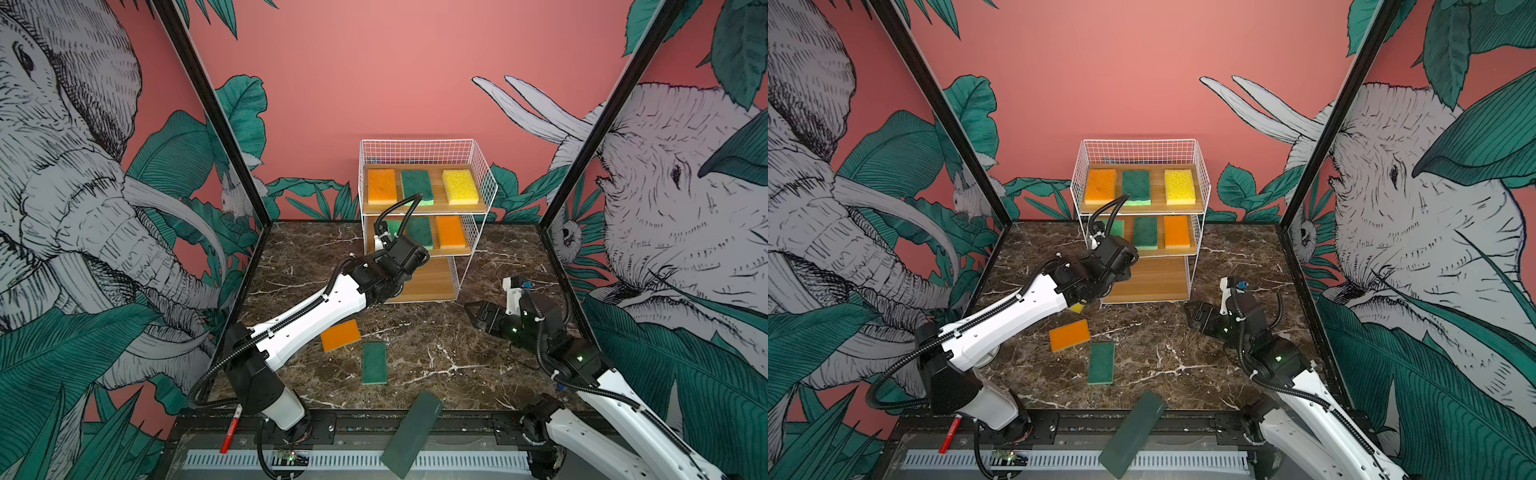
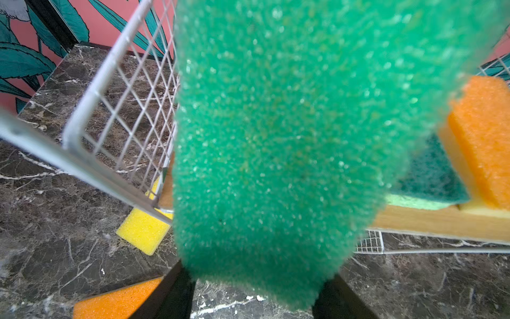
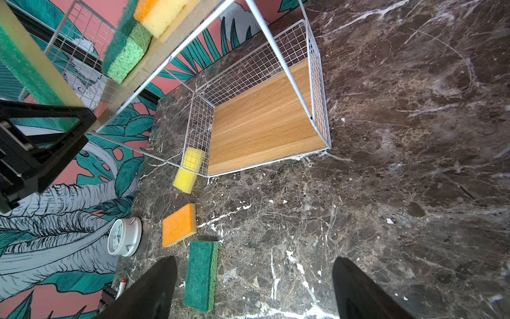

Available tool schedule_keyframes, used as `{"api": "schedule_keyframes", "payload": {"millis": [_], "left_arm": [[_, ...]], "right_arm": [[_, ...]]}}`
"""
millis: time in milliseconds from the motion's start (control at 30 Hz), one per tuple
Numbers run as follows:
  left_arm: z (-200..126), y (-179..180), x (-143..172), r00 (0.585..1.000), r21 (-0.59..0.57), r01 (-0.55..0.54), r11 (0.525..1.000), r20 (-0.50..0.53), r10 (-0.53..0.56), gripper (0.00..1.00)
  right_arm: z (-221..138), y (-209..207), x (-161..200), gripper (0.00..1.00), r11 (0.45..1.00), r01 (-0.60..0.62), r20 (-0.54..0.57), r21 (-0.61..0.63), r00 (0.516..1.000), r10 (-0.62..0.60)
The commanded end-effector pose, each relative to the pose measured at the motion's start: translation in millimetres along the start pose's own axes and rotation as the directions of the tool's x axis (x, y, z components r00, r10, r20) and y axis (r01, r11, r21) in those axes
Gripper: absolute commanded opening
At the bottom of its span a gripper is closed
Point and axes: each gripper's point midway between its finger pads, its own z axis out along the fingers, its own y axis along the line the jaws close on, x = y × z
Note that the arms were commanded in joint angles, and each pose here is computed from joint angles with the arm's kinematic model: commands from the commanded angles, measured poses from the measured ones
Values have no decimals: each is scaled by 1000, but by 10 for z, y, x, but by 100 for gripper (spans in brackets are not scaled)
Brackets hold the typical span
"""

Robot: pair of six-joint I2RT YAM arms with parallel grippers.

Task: Arrange cleaning sponges on a shelf
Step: Place the cleaning sponge on the shelf.

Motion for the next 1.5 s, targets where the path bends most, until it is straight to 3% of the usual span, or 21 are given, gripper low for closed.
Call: {"api": "schedule_keyframes", "payload": {"millis": [0,900,1200,1367,1467], "left_arm": [[-131,24,-174,997,9,52,999,56,-53,65],[-174,-7,-234,995,28,75,997,58,-77,70],[-340,21,-257,992,98,110,989,45,-114,70],[-453,36,-264,993,146,107,984,35,-113,67],[-482,-6,-234,997,177,73,981,16,-77,57]], "right_arm": [[-32,35,-44,90,1000,-10,16,-13,1000,11],[-69,43,-53,89,1000,-9,19,-16,1000,10],[-65,39,-44,89,1000,-12,16,-16,1000,13],[-51,29,-33,87,1000,-9,8,-7,1000,9],[-39,31,-32,86,1000,-8,3,-6,1000,8]]}}
